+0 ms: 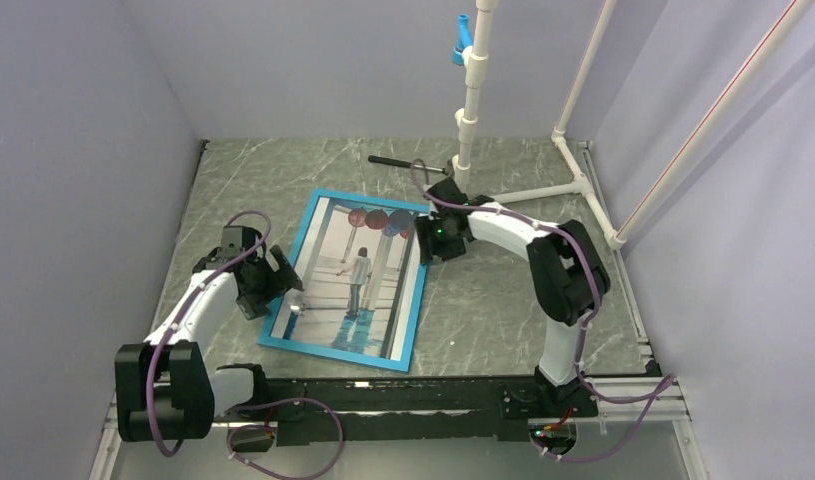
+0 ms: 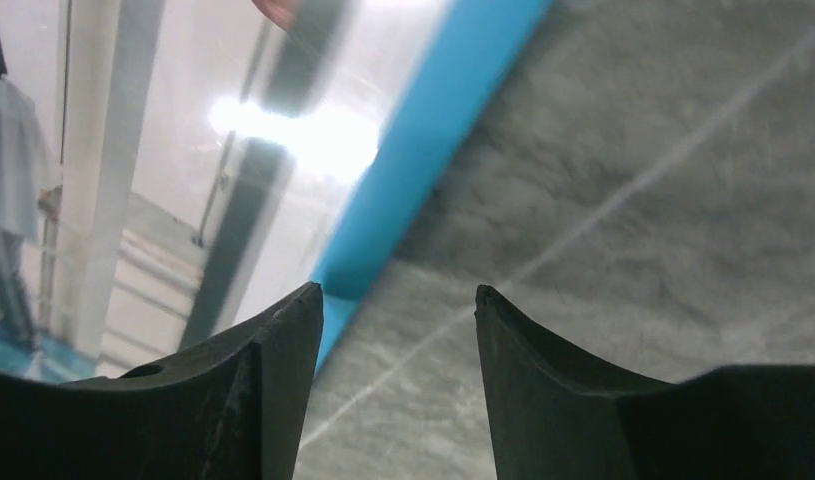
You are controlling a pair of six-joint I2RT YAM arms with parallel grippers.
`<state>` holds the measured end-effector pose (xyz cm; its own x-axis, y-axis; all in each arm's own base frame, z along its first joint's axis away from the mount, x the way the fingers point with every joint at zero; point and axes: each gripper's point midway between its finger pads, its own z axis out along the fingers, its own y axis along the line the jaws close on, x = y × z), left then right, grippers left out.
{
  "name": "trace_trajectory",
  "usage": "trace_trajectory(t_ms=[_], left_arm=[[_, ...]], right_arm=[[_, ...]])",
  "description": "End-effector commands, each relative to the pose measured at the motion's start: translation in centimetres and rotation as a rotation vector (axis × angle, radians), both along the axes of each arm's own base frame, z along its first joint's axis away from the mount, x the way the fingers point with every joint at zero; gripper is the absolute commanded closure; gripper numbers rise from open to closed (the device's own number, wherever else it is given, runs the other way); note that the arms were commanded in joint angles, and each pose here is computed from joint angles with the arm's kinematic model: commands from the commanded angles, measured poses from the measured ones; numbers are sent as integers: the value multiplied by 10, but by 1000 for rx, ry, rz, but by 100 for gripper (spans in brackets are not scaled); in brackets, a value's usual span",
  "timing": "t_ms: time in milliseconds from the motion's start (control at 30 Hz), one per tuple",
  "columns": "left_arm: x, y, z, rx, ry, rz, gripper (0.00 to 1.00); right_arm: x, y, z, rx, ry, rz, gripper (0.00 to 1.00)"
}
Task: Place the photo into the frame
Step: Adjust the photo frame at the center of the board.
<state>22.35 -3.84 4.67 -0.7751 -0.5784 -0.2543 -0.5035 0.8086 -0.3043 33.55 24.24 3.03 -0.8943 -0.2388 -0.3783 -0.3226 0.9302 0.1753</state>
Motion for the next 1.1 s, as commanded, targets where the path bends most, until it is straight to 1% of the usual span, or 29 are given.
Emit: trace_trajectory(t_ms=[0, 133, 200, 300, 367, 433, 533, 700, 800, 933, 1067], left_arm=[[15, 17, 1, 76, -42, -6, 1], [18, 33, 4, 162, -46, 7, 1], [22, 36, 2, 175, -53, 5, 1], [26, 28, -10, 131, -33, -20, 2], [28, 20, -18, 90, -32, -41, 4], [27, 8, -25, 36, -36, -73, 7], [25, -10, -27, -36, -57, -112, 9], [22, -44, -20, -138, -115, -177, 16], [19, -59, -18, -156, -117, -210, 19], [16, -78, -17, -175, -115, -237, 19], [16, -91, -20, -166, -97, -260, 20]], right_arm=[[-13, 5, 30, 273, 65, -97, 40], [-33, 12, 23, 379, 143, -125, 39], [-40, 17, 19, 427, 171, -132, 39], [-50, 21, 11, 468, 212, -148, 39], [-51, 24, 10, 491, 222, -153, 39], [-48, 27, 11, 486, 212, -155, 39], [-43, 37, 17, 518, 206, -143, 39], [-28, 43, 22, 507, 194, -140, 38], [-16, 34, 23, 469, 178, -157, 39], [-2, 23, 31, 483, 158, -182, 39], [2, 17, 34, 471, 151, -188, 38]])
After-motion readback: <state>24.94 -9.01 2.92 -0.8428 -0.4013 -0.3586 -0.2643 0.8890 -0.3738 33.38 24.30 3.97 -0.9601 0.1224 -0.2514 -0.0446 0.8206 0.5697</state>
